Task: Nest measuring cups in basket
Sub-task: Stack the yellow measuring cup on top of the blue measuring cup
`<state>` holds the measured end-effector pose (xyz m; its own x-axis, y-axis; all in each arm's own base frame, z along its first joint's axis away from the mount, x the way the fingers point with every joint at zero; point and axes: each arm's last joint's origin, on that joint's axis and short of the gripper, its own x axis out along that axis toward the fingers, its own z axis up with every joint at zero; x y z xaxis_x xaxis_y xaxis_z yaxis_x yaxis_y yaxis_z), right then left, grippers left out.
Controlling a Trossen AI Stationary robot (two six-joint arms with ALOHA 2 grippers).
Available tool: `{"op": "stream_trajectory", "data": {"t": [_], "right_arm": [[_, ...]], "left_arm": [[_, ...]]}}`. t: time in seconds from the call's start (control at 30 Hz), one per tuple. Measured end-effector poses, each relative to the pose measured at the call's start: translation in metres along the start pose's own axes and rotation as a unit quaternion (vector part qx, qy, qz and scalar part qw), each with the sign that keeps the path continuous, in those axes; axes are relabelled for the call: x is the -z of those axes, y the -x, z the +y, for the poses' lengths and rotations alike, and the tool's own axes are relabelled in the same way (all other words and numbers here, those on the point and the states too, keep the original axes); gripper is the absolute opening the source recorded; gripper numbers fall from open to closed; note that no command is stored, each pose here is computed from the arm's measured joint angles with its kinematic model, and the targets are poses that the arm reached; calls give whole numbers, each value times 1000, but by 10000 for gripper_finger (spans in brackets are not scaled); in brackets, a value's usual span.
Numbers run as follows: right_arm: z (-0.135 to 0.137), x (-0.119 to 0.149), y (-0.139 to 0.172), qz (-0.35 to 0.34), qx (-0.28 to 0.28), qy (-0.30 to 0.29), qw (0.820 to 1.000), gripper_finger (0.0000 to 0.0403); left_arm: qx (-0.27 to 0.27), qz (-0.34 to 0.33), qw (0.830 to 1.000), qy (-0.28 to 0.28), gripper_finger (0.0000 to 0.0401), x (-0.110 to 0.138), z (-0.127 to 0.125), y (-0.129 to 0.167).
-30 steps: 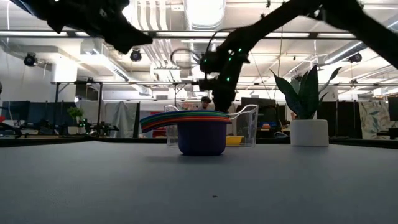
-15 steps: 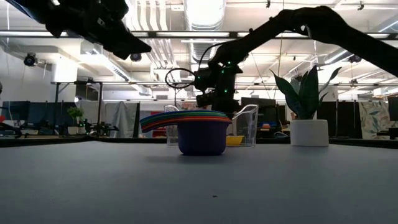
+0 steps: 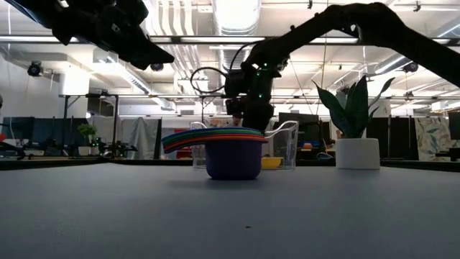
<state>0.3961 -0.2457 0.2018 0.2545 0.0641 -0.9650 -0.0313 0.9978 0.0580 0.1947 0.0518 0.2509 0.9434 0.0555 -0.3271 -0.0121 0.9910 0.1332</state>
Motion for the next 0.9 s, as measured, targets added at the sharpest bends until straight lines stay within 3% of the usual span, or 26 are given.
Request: {"op": "stream_trajectory", "data": {"t": [0.43, 0.67, 0.77, 0.9], "right_arm": [[9, 6, -24, 39, -21, 17, 999, 192], [10, 10, -34, 65, 10, 20, 998, 189], [9, 11, -34, 69, 18, 17, 997, 168], [8, 8, -31, 65, 22, 15, 998, 106]], "left_arm": [[5, 21, 1000, 2, 0, 6, 1, -8], [4, 21, 1000, -1, 0, 6, 1, -9], [4, 21, 1000, -1, 0, 6, 1, -9], [4, 21, 1000, -1, 0, 6, 1, -9]]}}
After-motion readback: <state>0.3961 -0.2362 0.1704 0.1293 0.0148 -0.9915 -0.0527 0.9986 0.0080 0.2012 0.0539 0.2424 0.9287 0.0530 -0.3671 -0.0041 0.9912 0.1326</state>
